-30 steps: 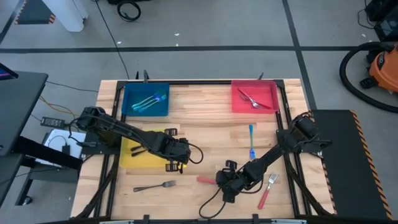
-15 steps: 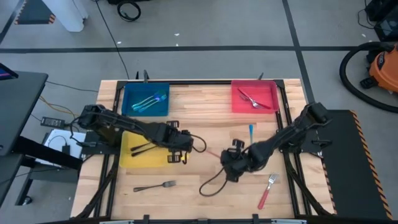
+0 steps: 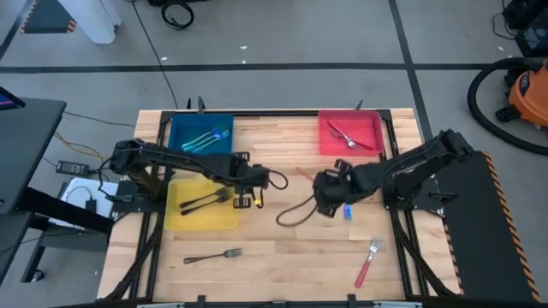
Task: Sort silverware by color (type)
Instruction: Put the pink fork into the red bin
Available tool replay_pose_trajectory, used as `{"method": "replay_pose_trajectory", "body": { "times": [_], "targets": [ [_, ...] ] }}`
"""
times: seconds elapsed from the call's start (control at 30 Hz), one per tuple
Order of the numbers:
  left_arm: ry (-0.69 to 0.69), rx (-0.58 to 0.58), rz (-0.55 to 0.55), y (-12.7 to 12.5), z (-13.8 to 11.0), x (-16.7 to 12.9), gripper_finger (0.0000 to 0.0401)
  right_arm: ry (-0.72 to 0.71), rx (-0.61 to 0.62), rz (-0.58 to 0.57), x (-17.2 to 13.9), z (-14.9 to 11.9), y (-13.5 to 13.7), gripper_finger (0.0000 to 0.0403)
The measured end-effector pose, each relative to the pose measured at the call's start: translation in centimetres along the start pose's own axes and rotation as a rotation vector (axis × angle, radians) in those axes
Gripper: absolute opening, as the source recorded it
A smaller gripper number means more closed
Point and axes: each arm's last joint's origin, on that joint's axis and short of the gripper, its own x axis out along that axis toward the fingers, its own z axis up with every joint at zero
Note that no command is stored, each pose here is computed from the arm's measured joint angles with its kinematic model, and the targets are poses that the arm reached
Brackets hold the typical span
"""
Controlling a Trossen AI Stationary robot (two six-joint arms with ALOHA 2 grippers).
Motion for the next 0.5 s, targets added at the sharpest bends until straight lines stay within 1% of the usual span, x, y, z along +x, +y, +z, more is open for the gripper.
{"method": "replay_pose_trajectory", "body": {
  "times": [0.33, 0.5],
  "targets": [
    [-0.026, 0.048, 0.026, 3.1, 0.4, 0.9, 0.0114, 0.018, 0.067, -0.099, -1.2, 1.2, -7.6, 0.0001],
    [-0.041, 0.034, 0.047, 5.1, 0.5, 1.4, 0.0114, 0.021, 0.129, -0.143, -1.9, 1.1, -11.4, 0.0001]
  ]
}}
